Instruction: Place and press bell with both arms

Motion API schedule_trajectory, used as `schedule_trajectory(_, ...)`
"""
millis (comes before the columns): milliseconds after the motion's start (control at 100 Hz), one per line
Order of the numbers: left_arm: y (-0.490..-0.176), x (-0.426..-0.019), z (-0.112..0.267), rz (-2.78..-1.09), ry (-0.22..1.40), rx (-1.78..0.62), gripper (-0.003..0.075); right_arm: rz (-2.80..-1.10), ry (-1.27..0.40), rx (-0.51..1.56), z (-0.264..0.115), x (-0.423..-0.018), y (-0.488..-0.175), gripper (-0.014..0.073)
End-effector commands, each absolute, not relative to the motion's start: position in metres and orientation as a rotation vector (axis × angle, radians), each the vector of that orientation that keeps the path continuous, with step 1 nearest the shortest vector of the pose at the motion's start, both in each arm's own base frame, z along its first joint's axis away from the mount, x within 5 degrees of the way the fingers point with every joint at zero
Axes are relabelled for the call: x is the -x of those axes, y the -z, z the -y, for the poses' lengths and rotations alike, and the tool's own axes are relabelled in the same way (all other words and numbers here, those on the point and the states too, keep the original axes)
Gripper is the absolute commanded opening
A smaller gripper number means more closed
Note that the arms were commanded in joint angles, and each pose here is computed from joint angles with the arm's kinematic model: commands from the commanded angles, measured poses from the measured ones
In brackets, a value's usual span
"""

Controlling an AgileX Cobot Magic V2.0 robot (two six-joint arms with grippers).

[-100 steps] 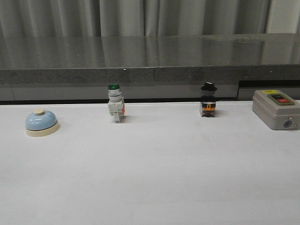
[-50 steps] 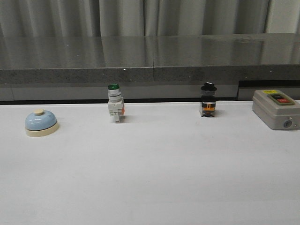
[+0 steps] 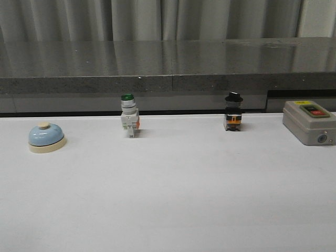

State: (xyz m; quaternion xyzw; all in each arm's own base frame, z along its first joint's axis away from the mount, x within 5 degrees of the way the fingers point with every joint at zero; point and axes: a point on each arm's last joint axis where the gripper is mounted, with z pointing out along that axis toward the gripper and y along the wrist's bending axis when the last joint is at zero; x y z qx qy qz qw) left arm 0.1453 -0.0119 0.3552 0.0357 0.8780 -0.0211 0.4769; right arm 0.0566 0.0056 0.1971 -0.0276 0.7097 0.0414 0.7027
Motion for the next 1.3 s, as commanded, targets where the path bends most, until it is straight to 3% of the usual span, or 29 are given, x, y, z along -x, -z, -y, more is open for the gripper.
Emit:
schedule_trajectory(0, -0.373, -0.170, 0.014, -2.108, 0.070, -0.072, -0.0020, -1.458, -0.075, 0.067, -0.005, -0.054, -0.211, -0.0059)
schedule_trajectory(240, -0.357, -0.216, 0.018, -2.232, 0.065, -0.075, -0.0017, -1.458, -0.075, 0.067, -0.005, -0.054, -0.211, -0.0059)
schedule_trajectory(330, -0.351, -0.225, 0.019, -2.259, 0.064, -0.076, 0.0033, -1.458, -0.075, 0.067, -0.005, -0.054, -0.211, -0.0059)
schedule_trajectory(430, -0.346, -0.230, 0.019, -2.286, 0.062, -0.085, 0.0212, -1.458, -0.075, 0.067, -0.005, -0.054, -0.211, -0.0059)
schedule_trajectory(550, -0.344, -0.231, 0.020, -2.291, 0.059, -0.094, 0.0589, -1.458, -0.075, 0.067, -0.005, -0.054, -0.211, -0.0059)
schedule_trajectory(610, -0.345, -0.231, 0.020, -2.289, 0.054, -0.096, 0.0717, -1.458, -0.075, 0.067, -0.005, -0.054, -0.211, -0.0059)
schedule_trajectory(740, -0.345, -0.231, 0.020, -2.282, 0.054, -0.096, 0.0648, -1.458, -0.075, 0.067, -0.005, -0.054, -0.211, -0.0059)
schedule_trajectory(900, -0.349, -0.243, 0.022, -2.251, 0.062, -0.097, 0.0650, -1.458, -0.075, 0.067, -0.005, -0.054, -0.211, -0.0059)
schedule_trajectory(1290, -0.323, -0.338, 0.066, -2.315, 0.048, -0.276, 0.0650, -1.458, -0.075, 0.067, -0.005, -0.054, -0.211, -0.0059)
